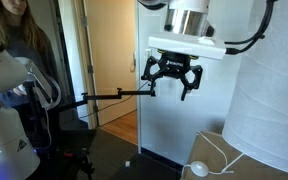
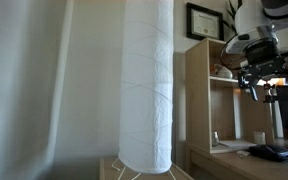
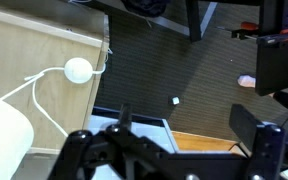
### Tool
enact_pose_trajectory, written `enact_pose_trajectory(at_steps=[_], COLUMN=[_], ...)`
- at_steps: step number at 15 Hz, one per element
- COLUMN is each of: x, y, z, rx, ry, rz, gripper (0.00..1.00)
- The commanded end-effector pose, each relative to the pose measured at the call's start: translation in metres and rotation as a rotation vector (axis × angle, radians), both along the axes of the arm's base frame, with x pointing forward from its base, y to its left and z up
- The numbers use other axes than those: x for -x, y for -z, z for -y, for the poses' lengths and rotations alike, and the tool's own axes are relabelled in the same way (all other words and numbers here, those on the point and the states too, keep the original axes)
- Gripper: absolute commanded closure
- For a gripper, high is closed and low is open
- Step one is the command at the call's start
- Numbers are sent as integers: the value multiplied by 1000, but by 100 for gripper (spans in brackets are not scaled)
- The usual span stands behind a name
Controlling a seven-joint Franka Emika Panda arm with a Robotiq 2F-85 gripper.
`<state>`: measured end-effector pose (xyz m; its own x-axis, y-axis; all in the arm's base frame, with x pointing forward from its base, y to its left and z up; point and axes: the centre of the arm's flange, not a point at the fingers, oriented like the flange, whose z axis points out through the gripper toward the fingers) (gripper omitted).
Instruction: Turn on the lamp
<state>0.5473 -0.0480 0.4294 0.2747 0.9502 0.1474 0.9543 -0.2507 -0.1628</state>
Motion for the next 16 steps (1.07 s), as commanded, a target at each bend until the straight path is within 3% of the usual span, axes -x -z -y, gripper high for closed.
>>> enact_pose_trajectory(at_steps=[1, 8, 16], x=[-1, -5, -37], y=[0, 4, 66], z=[1, 4, -40], rx=[2, 0, -9], ry=[-1, 1, -85], rz=[-5, -17, -129], gripper=[0, 0, 0])
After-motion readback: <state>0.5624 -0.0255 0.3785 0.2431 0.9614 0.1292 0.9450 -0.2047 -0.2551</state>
